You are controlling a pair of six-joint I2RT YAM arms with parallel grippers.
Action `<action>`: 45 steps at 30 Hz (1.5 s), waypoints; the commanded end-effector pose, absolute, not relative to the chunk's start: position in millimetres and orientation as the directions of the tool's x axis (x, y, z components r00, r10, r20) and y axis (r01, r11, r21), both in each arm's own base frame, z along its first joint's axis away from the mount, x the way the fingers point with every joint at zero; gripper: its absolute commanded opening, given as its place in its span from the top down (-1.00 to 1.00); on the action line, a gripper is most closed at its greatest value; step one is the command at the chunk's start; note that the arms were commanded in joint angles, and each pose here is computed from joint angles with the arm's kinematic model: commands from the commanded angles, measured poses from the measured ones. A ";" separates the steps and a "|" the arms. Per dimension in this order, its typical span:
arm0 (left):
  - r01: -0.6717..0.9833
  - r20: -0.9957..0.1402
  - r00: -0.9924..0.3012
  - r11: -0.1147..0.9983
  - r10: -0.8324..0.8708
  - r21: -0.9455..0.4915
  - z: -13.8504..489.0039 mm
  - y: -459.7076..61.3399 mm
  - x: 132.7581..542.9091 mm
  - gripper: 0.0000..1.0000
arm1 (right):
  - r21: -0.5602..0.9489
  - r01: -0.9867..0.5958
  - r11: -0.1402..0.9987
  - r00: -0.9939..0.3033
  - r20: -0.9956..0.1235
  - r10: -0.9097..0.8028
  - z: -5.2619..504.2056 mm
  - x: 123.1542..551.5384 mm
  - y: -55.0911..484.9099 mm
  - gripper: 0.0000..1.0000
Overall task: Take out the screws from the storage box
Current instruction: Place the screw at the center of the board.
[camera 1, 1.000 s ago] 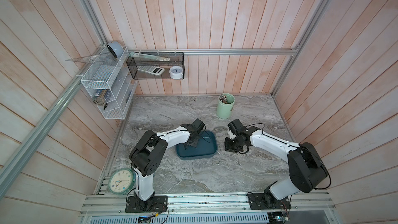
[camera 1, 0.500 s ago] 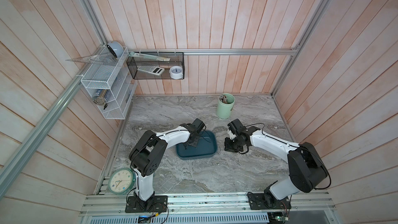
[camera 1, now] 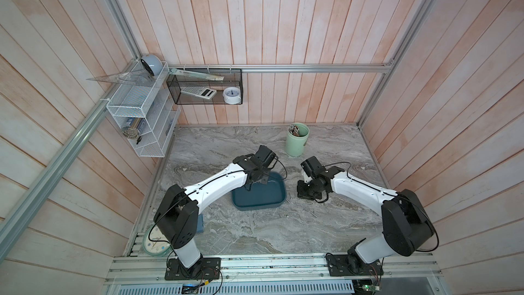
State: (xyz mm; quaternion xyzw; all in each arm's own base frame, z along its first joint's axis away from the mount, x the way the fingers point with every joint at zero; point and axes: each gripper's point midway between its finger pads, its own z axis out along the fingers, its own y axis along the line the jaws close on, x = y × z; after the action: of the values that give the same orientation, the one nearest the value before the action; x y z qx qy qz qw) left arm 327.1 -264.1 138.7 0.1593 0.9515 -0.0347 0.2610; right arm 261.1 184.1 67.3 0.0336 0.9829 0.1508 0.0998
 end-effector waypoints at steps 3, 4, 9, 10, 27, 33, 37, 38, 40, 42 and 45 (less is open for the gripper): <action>0.361 -0.542 -0.793 0.931 0.279 -0.050 161.3 -314.8 311.5 0.83 | 0.275 0.177 0.945 -0.900 -0.343 0.268 105.2 266.0 132.9 0.60; 0.370 -0.550 -0.788 0.927 0.278 -0.062 163.8 -323.9 310.5 0.83 | 0.264 0.219 0.939 -0.876 -0.370 0.308 109.1 264.7 121.4 0.59; 0.409 -0.566 -0.773 0.907 0.288 -0.097 166.5 -370.1 304.8 0.83 | 0.254 0.303 0.919 -0.743 -0.540 0.394 129.8 252.4 76.9 0.47; 0.415 -0.564 -0.772 0.905 0.293 -0.098 163.5 -377.7 304.1 0.82 | 0.263 0.310 0.914 -0.719 -0.563 0.406 135.9 249.1 70.9 0.43; 0.405 -0.418 -0.830 0.915 0.368 0.002 72.2 -411.1 300.7 0.82 | 0.273 0.342 0.899 -0.667 -0.604 0.437 141.8 229.4 50.2 0.25; 0.407 -0.375 -0.843 0.913 0.385 0.021 46.8 -410.6 298.2 0.83 | 0.278 0.345 0.896 -0.661 -0.606 0.442 140.1 227.7 49.0 0.25; 0.409 -0.352 -0.849 0.912 0.395 0.036 33.3 -409.8 297.2 0.82 | 0.277 0.346 0.896 -0.666 -0.600 0.443 137.4 226.6 49.2 0.25; 0.409 -0.346 -0.851 0.912 0.395 0.036 30.5 -409.7 296.6 0.83 | 0.277 0.345 0.897 -0.668 -0.599 0.442 136.7 226.2 49.4 0.25; 0.407 -0.338 -0.854 0.913 0.394 0.035 26.0 -409.6 295.5 0.82 | 0.280 0.345 0.896 -0.670 -0.595 0.444 134.8 226.0 50.0 0.25; 0.409 -0.333 -0.856 0.912 0.395 0.032 23.1 -410.6 295.0 0.82 | 0.284 0.342 0.896 -0.675 -0.590 0.444 132.2 225.7 51.6 0.25; 0.408 -0.332 -0.859 0.913 0.390 0.017 24.3 -414.3 294.7 0.82 | 0.289 0.341 0.895 -0.679 -0.582 0.447 129.1 225.6 53.3 0.25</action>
State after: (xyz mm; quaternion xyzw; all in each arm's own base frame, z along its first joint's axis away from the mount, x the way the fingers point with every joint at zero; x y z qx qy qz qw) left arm 294.1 -410.2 28.6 0.2126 0.9613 -0.0241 0.1734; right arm 228.0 54.7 135.4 0.2086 0.9123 0.0790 0.3435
